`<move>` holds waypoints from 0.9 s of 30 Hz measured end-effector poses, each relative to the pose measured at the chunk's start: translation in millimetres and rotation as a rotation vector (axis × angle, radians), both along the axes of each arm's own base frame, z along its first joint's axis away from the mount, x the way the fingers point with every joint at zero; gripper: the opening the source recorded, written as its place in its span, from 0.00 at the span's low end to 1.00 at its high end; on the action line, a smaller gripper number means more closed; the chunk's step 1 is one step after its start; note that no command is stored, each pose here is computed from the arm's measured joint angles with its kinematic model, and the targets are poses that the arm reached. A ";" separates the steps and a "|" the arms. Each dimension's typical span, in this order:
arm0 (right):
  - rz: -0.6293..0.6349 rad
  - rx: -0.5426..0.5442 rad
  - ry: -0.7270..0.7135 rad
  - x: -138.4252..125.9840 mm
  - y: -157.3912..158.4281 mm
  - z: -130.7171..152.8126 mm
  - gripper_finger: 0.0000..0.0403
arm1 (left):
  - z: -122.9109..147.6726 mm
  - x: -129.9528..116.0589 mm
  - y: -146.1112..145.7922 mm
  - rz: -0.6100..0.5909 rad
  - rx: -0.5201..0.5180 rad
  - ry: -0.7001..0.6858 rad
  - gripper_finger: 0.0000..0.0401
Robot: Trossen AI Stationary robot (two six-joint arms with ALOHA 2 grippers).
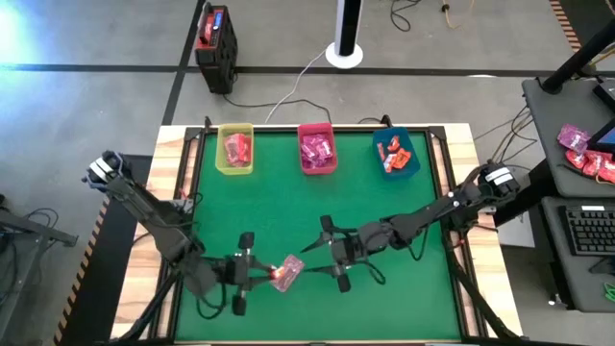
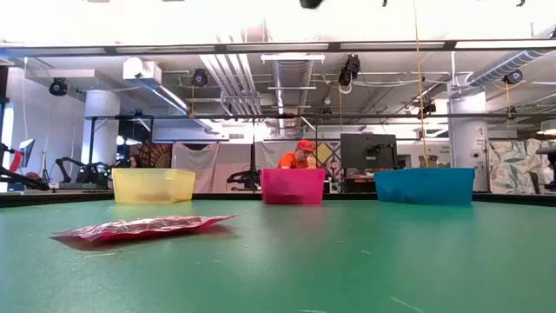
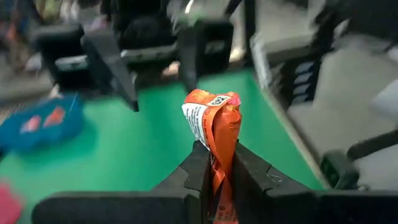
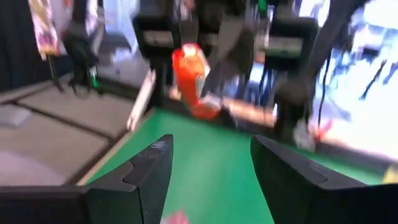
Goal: Sort candy by brand, put in halloween buckets
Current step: Put the orange candy into the blue bin
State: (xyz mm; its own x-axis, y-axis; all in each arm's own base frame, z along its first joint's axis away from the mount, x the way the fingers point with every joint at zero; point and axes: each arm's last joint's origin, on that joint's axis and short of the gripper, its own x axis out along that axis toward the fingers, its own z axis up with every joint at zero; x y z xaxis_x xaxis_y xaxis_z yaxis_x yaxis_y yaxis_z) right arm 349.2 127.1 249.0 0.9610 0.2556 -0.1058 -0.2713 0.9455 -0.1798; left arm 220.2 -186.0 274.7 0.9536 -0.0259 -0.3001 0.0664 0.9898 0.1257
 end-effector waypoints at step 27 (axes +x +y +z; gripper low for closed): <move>0.009 0.038 -0.233 33.6 5.1 1.7 0.52 | -41.0 21.9 17.3 -0.006 -0.001 -0.330 0.07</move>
State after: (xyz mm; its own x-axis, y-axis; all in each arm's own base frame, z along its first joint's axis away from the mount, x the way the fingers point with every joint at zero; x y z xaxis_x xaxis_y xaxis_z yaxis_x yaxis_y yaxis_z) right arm 382.7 132.2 250.7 0.9559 0.2641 0.1282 -0.2353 0.9505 -0.2031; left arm 242.2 -168.7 233.7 0.9992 -0.0323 0.0254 0.0284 0.9897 0.1401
